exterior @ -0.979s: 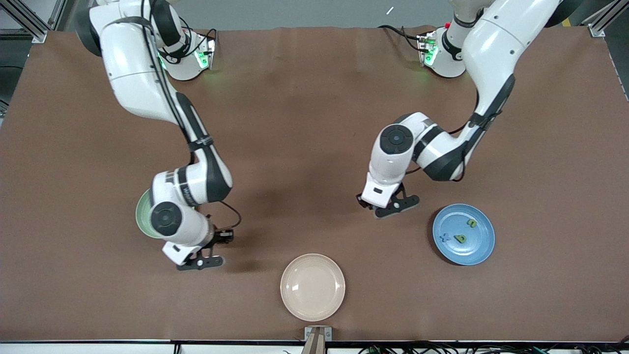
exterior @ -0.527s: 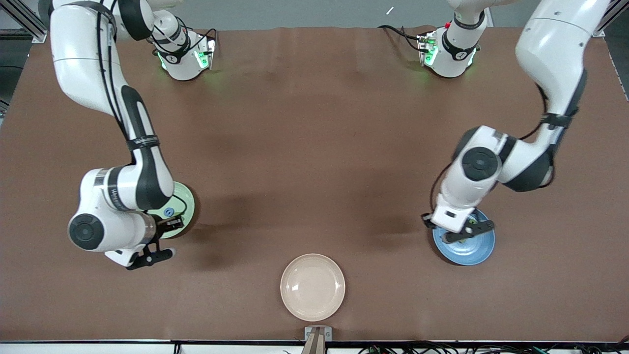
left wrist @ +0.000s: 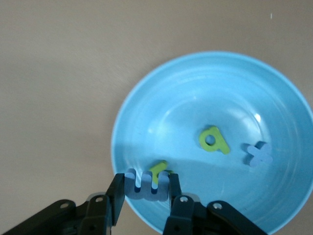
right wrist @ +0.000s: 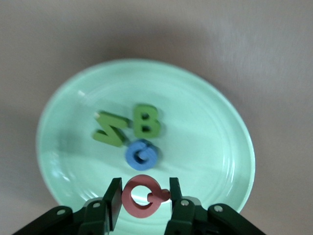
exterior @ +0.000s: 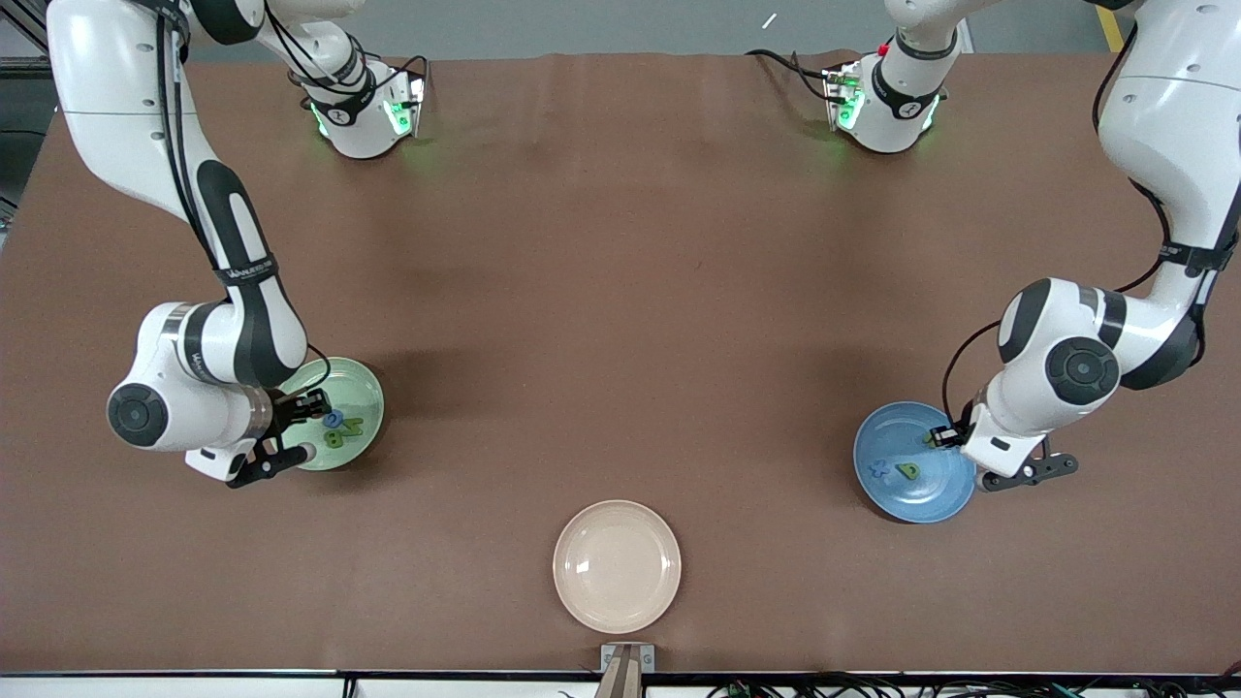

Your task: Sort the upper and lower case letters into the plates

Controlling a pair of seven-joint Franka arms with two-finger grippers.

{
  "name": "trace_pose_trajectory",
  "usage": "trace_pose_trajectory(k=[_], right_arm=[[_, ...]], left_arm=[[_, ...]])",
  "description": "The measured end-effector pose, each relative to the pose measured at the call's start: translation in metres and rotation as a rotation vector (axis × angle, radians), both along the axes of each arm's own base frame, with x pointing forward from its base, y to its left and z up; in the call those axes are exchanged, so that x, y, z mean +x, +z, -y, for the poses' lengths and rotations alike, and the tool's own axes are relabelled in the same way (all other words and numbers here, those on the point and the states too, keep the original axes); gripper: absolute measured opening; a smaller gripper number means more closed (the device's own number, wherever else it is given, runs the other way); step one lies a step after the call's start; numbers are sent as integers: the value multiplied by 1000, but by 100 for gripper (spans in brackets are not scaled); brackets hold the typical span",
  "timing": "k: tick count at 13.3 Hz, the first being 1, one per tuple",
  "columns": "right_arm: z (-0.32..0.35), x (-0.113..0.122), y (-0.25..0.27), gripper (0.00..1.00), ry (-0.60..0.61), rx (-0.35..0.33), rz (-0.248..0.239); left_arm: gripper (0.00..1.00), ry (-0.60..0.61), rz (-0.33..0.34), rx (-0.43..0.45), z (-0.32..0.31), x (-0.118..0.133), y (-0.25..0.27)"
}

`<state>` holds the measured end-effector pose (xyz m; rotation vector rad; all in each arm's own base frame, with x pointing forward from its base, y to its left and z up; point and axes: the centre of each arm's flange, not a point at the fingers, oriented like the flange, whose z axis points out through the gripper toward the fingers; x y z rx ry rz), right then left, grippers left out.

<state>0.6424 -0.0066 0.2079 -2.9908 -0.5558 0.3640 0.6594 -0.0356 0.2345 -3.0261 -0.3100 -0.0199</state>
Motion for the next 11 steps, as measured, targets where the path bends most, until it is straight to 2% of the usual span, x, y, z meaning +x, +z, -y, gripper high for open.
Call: trace_pose_trajectory(k=[3, 5, 6, 8, 9, 11], right_arm=[[26, -7, -8, 44, -11, 6, -6], [25, -5, -4, 59, -10, 8, 4], [23, -3, 0, 70, -8, 9, 14], [22, 7, 20, 93, -7, 10, 55], [21, 15, 38, 100, -6, 10, 89], [21, 26, 84, 100, -9, 11, 167]], left_arm=[[41, -23, -19, -9, 23, -5, -11], [41, -27, -26, -9, 36, -9, -14], [41, -31, -35, -8, 42, -13, -18], [41, -26, -48, -7, 45, -19, -24], [41, -25, -49, -7, 44, -19, -24], [59, -21, -32, -1, 43, -14, -13]])
